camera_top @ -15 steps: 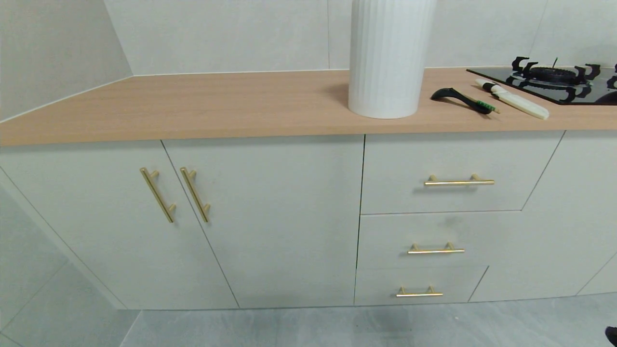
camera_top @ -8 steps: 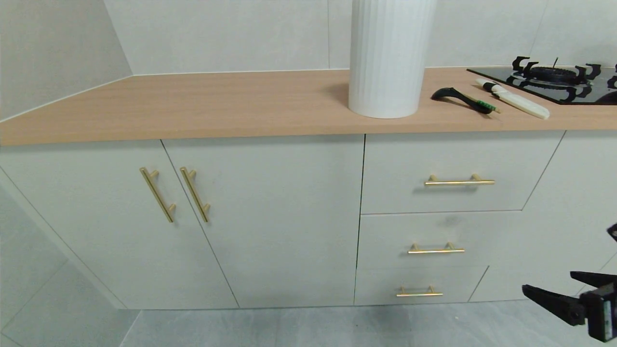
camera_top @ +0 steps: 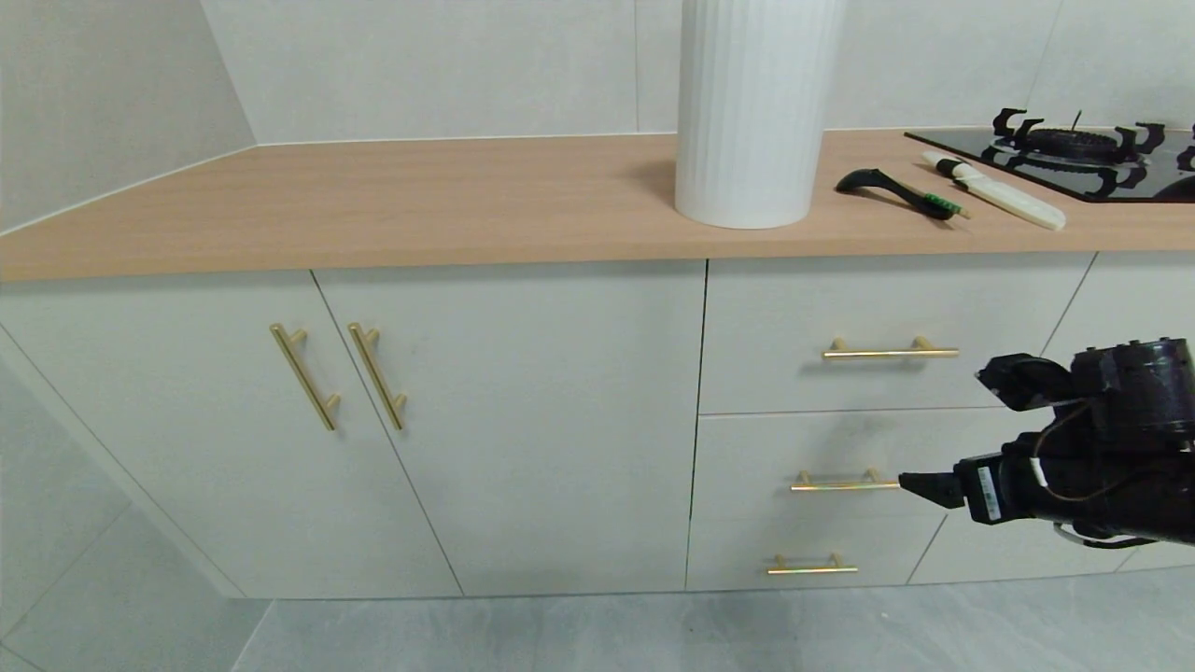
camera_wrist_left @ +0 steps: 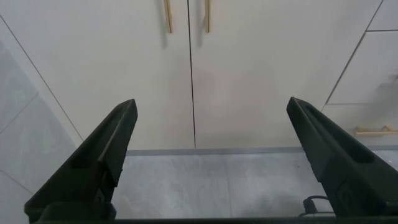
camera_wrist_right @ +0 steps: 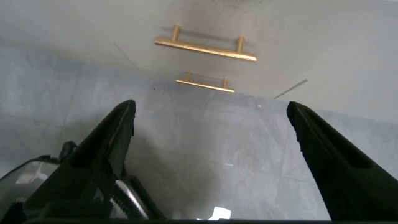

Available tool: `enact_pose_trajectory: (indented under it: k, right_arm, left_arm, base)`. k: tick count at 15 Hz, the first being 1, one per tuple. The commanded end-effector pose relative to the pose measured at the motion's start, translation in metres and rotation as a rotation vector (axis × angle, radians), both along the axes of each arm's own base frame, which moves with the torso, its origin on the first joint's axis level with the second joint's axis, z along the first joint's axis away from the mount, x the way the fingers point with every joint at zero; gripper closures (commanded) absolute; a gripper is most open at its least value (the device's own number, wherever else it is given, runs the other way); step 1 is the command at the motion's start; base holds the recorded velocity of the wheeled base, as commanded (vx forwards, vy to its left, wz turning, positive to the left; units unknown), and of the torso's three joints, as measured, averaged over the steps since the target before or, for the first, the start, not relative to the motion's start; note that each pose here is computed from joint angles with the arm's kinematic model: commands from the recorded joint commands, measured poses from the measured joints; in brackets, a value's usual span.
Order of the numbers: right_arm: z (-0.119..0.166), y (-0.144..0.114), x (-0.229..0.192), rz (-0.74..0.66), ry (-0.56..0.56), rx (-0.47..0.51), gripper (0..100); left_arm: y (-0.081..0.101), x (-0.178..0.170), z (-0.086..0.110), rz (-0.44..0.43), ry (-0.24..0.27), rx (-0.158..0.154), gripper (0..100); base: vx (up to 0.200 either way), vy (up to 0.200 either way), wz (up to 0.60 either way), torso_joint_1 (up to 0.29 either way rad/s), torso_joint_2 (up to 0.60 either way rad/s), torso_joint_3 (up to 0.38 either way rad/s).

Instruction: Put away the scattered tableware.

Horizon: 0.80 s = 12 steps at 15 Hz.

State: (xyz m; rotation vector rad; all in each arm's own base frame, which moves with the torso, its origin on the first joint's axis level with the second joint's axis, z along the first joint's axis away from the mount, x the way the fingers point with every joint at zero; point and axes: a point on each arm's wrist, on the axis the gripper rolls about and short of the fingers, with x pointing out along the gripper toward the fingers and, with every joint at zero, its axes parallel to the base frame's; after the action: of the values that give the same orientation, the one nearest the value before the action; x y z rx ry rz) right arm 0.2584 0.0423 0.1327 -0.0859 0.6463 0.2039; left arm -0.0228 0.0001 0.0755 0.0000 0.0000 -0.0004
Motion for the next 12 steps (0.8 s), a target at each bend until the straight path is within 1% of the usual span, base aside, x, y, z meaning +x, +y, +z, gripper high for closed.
enact_pose_trajectory:
  k: [1,5,8,9,11,12]
  right_arm:
    - [-0.033,0.004,0.025,0.000,0.091,-0.018,0]
    - [-0.049,0.006,0.040,-0.014,0.041,-0.002,0]
    - [-0.070,0.008,0.048,-0.042,0.046,0.023,0]
    - [-0.080,0.009,0.056,-0.071,0.022,0.042,0]
    - [-0.091,0.009,0.064,-0.112,-0.010,0.030,0]
    - [-0.104,0.010,0.071,-0.138,-0.035,0.016,0]
  left_arm:
    - [0.000,0.000,0.000,0.000,0.000,0.000,0]
    - [0.000,0.000,0.000,0.000,-0.002,0.000,0]
    - [0.000,0.000,0.000,0.000,0.000,0.000,0]
    - [0.000,0.000,0.000,0.000,0.000,0.000,0]
    - [0.000,0.000,0.000,0.000,0.002,0.000,0]
    - [0.000,0.000,0.000,0.000,-0.002,0.000,0]
  base:
    - [0.000,0.000,0.00,0.000,0.00,0.000]
    - [0.000,0.000,0.00,0.000,0.00,0.000]
    - [0.000,0.000,0.00,0.000,0.00,0.000]
    - [0.000,0.000,0.00,0.000,0.00,0.000]
    - [0.000,0.000,0.00,0.000,0.00,0.000]
    - [0.000,0.000,0.00,0.000,0.00,0.000]
